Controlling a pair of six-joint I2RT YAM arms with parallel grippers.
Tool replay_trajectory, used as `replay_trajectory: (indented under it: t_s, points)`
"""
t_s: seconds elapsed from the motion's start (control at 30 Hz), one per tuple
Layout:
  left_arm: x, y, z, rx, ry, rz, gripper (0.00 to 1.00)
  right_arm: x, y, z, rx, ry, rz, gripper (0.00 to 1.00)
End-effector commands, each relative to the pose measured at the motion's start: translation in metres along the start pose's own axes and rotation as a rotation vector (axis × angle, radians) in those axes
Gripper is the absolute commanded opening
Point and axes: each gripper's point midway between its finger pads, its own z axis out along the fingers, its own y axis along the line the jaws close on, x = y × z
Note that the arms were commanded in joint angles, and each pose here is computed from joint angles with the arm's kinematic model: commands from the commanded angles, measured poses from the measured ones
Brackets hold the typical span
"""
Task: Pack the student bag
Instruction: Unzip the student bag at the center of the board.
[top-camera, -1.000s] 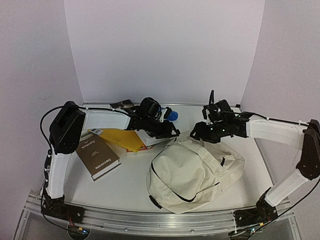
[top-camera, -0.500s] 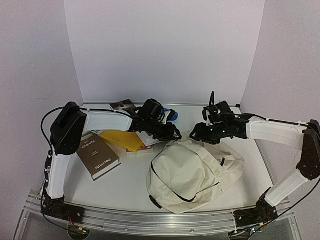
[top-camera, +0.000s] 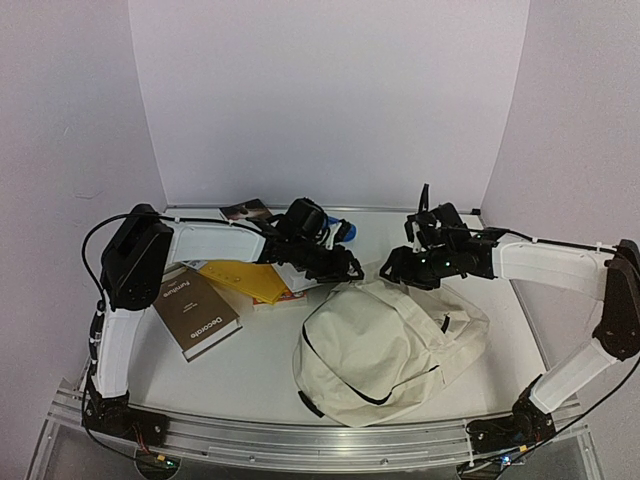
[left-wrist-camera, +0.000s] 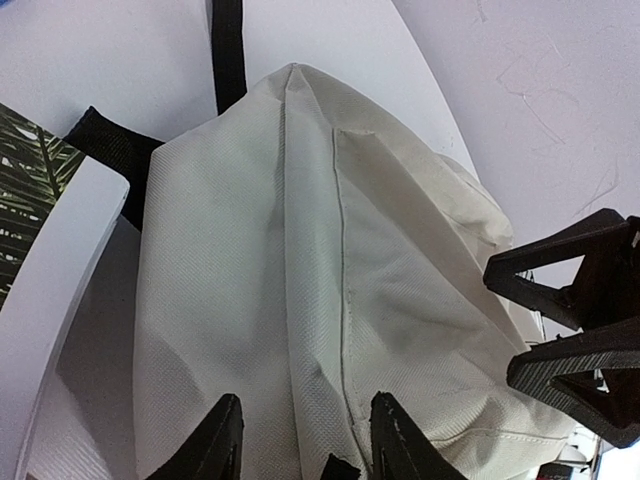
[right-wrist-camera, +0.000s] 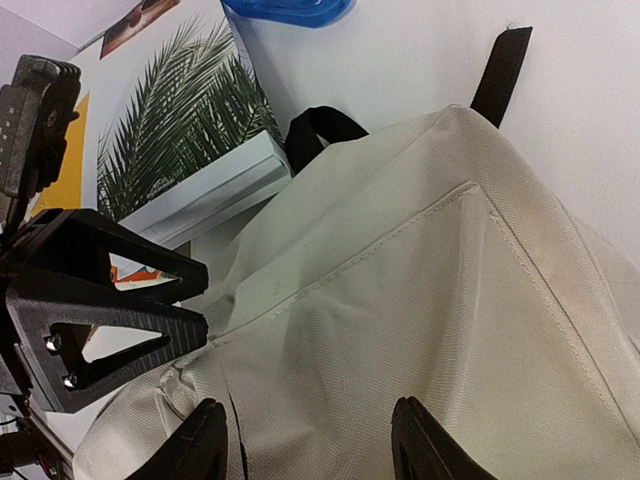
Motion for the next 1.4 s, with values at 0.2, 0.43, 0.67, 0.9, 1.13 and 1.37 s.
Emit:
replay_trajectory:
  t_s: [0.2, 0.43, 0.67, 0.9, 1.13, 1.37]
  points:
    - [-0.014, -0.017, -0.008, 0.015, -0.037, 0.050, 0.22, -0.006, 0.002, -0.002, -0.006, -0.025, -0.002, 0.55]
    - [-0.019, -0.018, -0.015, 0.001, -0.063, 0.055, 0.00, -0.013, 0.012, -0.016, -0.049, -0.049, -0.022, 0.58]
    - [-0.027, -0.028, -0.035, 0.006, -0.143, 0.067, 0.00, -0.014, 0.035, -0.031, -0.161, -0.034, -0.095, 0.73]
    - [-0.030, -0.033, -0.045, 0.015, -0.172, 0.069, 0.00, -0.006, 0.033, -0.015, -0.153, 0.012, -0.114, 0.74]
    - [-0.028, -0.034, -0.045, 0.020, -0.168, 0.062, 0.00, 0.005, 0.045, 0.001, -0.217, 0.096, -0.133, 0.58]
    - [-0.029, -0.033, -0.049, 0.008, -0.178, 0.062, 0.00, 0.005, 0.049, 0.003, -0.228, 0.101, -0.131, 0.34]
